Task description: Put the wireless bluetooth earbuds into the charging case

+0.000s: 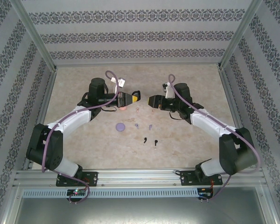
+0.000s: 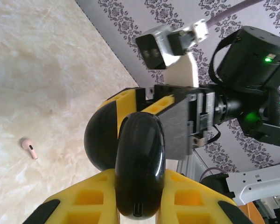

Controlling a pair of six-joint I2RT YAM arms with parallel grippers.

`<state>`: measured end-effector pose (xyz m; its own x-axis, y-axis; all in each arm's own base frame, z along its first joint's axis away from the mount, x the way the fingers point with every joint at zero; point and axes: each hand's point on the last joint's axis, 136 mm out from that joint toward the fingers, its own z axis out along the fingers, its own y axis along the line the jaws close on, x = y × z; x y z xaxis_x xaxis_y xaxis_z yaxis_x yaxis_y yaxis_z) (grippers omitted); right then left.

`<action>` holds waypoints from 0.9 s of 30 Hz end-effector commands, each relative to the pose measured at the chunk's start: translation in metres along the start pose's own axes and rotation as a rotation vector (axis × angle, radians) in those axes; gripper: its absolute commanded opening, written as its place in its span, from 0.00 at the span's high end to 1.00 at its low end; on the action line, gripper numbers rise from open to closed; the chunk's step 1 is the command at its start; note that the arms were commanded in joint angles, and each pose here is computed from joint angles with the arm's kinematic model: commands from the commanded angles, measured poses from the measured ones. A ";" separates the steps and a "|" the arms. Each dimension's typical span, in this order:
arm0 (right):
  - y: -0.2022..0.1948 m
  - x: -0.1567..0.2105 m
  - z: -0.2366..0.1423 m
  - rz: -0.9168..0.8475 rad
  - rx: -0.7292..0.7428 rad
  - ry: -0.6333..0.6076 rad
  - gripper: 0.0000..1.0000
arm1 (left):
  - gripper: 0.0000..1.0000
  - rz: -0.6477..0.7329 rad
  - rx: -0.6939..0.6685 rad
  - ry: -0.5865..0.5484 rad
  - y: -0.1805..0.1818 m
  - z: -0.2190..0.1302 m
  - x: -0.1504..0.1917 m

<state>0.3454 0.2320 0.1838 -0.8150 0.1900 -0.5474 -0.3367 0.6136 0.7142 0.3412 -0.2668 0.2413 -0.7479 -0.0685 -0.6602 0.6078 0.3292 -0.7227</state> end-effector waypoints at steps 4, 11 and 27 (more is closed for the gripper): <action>0.051 -0.014 -0.006 -0.073 -0.168 -0.033 0.37 | 1.00 0.038 0.080 -0.013 -0.018 0.002 -0.005; 0.070 -0.017 0.004 -0.101 -0.206 -0.020 0.40 | 1.00 0.035 0.090 -0.009 -0.020 0.005 -0.005; 0.059 -0.022 0.018 -0.084 -0.168 -0.019 0.54 | 1.00 0.048 0.106 -0.005 -0.029 0.007 -0.004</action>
<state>0.3427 0.2736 0.2170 -0.7978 0.1473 -0.5846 -0.4492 0.5016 0.7394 0.3349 -0.2763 0.2504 -0.7517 -0.0698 -0.6558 0.6169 0.2774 -0.7365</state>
